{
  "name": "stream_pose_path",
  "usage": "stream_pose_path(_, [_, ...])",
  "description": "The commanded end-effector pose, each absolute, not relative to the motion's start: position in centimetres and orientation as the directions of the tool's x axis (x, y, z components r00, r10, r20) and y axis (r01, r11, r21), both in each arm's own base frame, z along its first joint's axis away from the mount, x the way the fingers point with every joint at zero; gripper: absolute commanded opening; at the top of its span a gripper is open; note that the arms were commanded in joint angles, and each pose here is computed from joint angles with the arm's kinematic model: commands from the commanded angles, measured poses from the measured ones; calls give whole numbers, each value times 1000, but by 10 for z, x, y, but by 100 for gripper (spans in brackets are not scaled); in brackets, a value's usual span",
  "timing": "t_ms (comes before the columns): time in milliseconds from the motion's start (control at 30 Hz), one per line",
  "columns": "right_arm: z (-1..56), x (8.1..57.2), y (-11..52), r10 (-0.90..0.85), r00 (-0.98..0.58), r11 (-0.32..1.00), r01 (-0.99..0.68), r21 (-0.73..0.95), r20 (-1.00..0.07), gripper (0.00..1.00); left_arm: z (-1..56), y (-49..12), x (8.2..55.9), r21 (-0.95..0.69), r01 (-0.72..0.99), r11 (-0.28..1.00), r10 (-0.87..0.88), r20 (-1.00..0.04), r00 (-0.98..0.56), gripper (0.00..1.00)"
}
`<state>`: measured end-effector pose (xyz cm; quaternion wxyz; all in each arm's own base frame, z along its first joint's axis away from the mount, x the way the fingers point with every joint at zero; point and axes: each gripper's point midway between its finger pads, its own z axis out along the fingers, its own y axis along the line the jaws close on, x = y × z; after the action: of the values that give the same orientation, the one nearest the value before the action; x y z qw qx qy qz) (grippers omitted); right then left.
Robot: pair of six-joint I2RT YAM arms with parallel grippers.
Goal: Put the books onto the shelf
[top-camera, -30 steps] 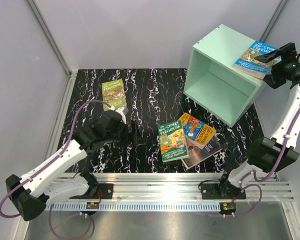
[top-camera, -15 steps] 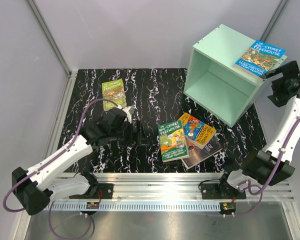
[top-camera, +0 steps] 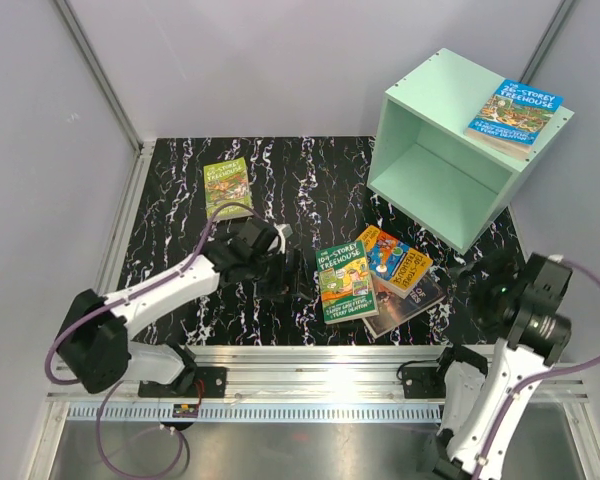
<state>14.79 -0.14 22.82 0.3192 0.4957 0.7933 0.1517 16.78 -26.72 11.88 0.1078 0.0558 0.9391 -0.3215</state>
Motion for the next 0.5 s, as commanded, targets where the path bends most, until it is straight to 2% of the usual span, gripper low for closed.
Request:
stream_pose_path(0, [222,153,58,874,-460,408,522,749,-155,100,115,-286,177,-635,226,738,74,-257,-964,87])
stream_pose_path(100, [205,148,82,850,-519,352,438,827,-86,100,99,-291,184,-621,213,754,80,-235,-969,86])
stream_pose_path(267, [196,144,95,818,-571,330,374,867,-65,100,76,-299,193,-608,199,769,89,-206,-975,86])
stream_pose_path(367, [177,141,93,804,-592,369,417,831,-60,100,62,-301,195,-602,182,778,88,-181,-979,86])
stream_pose_path(467, [148,139,77,795,-603,460,524,717,-69,100,55,-304,195,-602,160,783,77,-161,-984,86])
